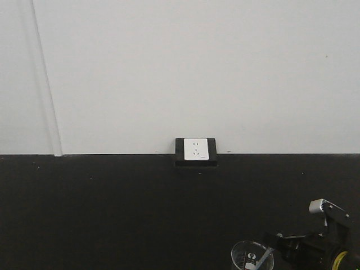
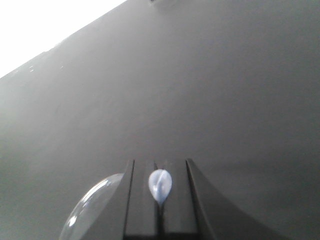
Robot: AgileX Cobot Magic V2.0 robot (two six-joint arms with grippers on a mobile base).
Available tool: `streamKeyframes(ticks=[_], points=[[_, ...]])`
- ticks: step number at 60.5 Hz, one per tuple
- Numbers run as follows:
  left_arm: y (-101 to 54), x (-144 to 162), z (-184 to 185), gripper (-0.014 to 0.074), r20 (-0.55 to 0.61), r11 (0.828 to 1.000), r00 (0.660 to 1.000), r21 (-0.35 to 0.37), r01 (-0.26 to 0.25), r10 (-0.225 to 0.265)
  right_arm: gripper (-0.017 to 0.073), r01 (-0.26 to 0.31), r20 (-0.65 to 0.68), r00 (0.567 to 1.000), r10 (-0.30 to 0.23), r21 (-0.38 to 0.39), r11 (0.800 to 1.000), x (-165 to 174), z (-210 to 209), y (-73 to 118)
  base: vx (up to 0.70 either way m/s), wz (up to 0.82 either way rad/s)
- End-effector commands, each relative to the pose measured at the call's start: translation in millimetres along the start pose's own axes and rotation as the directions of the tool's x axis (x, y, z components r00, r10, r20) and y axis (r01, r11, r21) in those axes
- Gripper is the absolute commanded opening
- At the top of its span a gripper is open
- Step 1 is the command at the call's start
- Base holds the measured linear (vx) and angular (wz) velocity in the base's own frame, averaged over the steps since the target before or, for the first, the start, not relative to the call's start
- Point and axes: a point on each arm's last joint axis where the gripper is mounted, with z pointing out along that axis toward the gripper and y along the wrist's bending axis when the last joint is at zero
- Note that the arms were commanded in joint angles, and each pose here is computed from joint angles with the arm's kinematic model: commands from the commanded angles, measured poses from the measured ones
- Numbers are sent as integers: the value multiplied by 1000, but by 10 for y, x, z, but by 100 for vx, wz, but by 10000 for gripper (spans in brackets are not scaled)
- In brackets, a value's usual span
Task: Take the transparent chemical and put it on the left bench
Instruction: 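Lift the transparent dropper out of the beaker with the right gripper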
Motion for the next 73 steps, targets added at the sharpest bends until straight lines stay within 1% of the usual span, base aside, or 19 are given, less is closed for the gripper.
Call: streamKeyframes(ticks=[1,5,9,13,17,20,23,26,30,32,34,36,47,50,52,58,60,73], points=[[1,-28,-13,-3,81,1000,997,-2,9,-9,-3,86,153,985,-77,-53,995,-279,-129,174,0,0],[1,-28,-13,-3,81,1000,997,-2,9,-9,-3,146,198,970,-137,-34,989,-363,-226,239,0,0],[1,-28,-13,-3,81,1000,997,-2,9,-9,-3,209,237,950,-202,-5,978,-452,-357,323,0,0],[1,-28,-13,-3,81,1000,997,-2,9,-9,-3,274,269,923,-275,41,961,-544,-541,426,0,0],[1,-28,-13,-3,81,1000,997,-2,9,-9,-3,323,277,899,-340,105,941,-608,-737,508,0,0],[1,-28,-13,-3,81,1000,997,-2,9,-9,-3,360,265,881,-391,161,919,-635,-877,551,0,0],[1,-28,-13,-3,81,1000,997,-2,9,-9,-3,400,268,852,-450,221,889,-671,-1074,623,0,0],[1,-28,-13,-3,81,1000,997,-2,9,-9,-3,422,259,832,-491,278,863,-685,-1223,655,0,0],[1,-28,-13,-3,81,1000,997,-2,9,-9,-3,461,267,793,-548,326,825,-656,-1430,715,0,0],[1,-28,-13,-3,81,1000,997,-2,9,-9,-3,477,281,773,-569,334,813,-608,-1534,746,0,0],[1,-28,-13,-3,81,1000,997,-2,9,-9,-3,489,292,758,-583,338,804,-538,-1624,763,0,0],[1,-28,-13,-3,81,1000,997,-2,9,-9,-3,496,304,748,-590,336,801,-470,-1689,773,0,0],[1,-28,-13,-3,81,1000,997,-2,9,-9,-3,497,351,718,-601,346,796,-107,-1966,745,0,0],[1,-28,-13,-3,81,1000,997,-2,9,-9,-3,498,372,702,-607,354,792,-45,-2044,753,0,0],[1,-28,-13,-3,81,1000,997,-2,9,-9,-3,497,380,696,-609,358,791,-20,-2075,754,0,0],[1,-28,-13,-3,81,1000,997,-2,9,-9,-3,515,394,662,-638,380,769,29,-2163,770,0,0],[1,-28,-13,-3,81,1000,997,-2,9,-9,-3,513,395,658,-642,388,765,32,-2182,770,0,0],[1,-28,-13,-3,81,1000,997,-2,9,-9,-3,506,405,650,-644,402,763,39,-2229,776,0,0]])
